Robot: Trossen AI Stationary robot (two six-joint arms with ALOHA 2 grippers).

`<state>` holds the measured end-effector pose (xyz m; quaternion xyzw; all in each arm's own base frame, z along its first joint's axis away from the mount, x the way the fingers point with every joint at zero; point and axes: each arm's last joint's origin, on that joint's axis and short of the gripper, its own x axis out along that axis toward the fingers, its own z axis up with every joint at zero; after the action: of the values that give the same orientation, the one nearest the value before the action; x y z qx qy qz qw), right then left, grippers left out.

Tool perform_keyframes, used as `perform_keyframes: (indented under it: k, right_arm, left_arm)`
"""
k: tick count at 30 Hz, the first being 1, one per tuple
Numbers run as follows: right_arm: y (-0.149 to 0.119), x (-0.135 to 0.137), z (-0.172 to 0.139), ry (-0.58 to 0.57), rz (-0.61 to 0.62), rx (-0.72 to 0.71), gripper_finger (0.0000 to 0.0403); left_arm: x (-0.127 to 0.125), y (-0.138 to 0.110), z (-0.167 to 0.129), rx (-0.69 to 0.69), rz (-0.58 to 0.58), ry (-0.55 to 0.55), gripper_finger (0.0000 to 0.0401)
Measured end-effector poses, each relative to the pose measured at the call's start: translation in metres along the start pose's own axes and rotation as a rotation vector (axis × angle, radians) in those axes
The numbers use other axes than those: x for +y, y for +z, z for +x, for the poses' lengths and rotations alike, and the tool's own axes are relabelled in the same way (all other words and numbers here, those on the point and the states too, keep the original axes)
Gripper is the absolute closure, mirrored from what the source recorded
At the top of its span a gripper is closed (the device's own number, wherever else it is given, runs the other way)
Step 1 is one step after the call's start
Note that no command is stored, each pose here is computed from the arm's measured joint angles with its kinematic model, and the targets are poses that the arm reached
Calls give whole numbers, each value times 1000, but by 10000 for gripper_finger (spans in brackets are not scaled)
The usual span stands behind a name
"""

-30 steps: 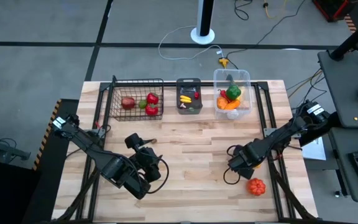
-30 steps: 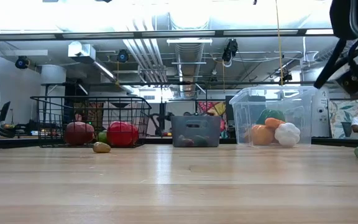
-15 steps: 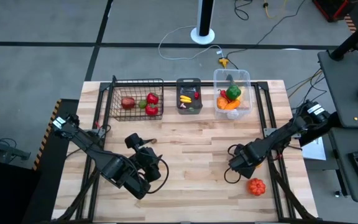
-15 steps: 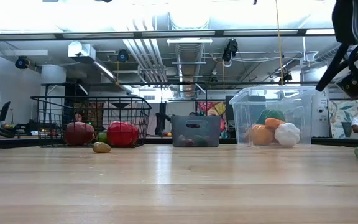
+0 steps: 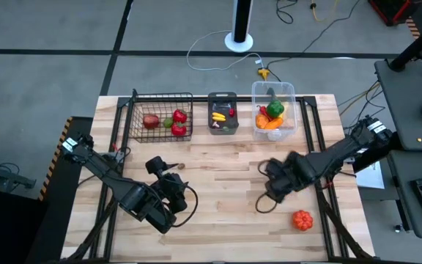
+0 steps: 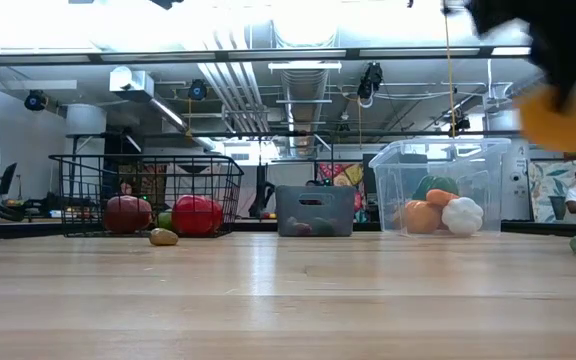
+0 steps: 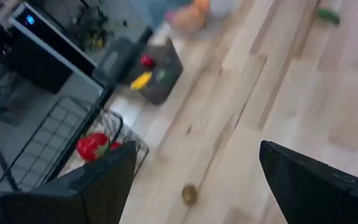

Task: Sort produce into baskets
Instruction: Put the yellow lemon into the basket

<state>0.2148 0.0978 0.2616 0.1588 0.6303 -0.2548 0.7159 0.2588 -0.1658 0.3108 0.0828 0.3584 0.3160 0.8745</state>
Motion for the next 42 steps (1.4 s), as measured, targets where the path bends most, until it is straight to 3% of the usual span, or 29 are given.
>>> perform_keyframes:
  k: [5, 12, 20, 30, 42]
  right_arm:
    - [44, 1, -28, 29, -44, -348, 166]
    - [121, -6, -47, 196, -171, -766, 165]
    - [200, -22, -37, 336, -222, -1119, 164]
    - [270, -33, 35, 263, -141, -1278, 162]
    - [319, -23, 86, 278, -105, -1237, 161]
  left_arm:
    - [11, -6, -3, 108, -34, 10, 79]
    - [16, -14, -6, 227, -121, 25, 79]
    - [21, -19, -16, 329, -250, -10, 90]
    - [14, -32, -35, 456, -166, -113, 111]
    - [12, -36, -41, 419, -173, -115, 118]
